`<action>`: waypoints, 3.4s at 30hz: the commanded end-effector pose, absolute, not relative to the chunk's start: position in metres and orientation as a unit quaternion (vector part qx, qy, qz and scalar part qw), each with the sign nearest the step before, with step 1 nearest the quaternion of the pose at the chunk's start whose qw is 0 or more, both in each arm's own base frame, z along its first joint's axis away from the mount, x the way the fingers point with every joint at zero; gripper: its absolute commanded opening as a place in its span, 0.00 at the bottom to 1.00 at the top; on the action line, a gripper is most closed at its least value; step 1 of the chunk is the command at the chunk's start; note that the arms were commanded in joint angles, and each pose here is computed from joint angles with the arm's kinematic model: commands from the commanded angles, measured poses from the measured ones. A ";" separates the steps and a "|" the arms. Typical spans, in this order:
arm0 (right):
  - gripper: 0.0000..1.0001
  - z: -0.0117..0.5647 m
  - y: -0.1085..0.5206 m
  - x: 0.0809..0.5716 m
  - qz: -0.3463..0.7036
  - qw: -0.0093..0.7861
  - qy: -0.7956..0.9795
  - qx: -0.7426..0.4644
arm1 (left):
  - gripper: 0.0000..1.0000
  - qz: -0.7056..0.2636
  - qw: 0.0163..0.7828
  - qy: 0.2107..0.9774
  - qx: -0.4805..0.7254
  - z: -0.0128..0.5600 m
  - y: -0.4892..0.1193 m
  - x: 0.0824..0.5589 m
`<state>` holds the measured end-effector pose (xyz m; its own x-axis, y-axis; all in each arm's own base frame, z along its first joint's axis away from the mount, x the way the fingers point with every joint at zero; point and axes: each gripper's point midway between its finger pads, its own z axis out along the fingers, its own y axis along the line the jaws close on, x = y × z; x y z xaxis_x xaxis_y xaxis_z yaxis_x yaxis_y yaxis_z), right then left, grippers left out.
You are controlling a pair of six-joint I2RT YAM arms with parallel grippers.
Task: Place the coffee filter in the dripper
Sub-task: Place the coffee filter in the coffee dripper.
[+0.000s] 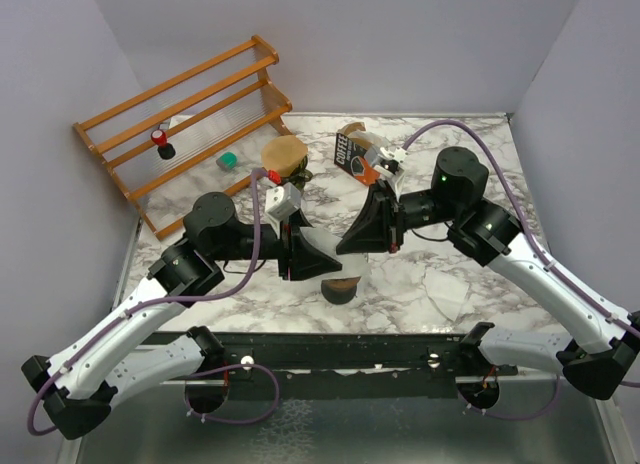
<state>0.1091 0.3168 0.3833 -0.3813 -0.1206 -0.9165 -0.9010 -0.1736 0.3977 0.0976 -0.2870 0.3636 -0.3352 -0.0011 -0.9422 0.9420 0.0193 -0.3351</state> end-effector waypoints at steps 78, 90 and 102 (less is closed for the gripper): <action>0.49 0.445 0.298 0.137 0.538 0.466 0.574 -0.405 | 0.00 -0.406 0.590 0.486 0.501 0.337 -0.261 0.124; 0.48 0.436 0.311 0.131 0.550 0.432 0.551 -0.454 | 0.00 -0.415 0.568 0.496 0.510 0.329 -0.267 0.124; 0.48 0.424 0.316 0.134 0.547 0.423 0.556 -0.462 | 0.00 -0.419 0.560 0.498 0.512 0.326 -0.268 0.123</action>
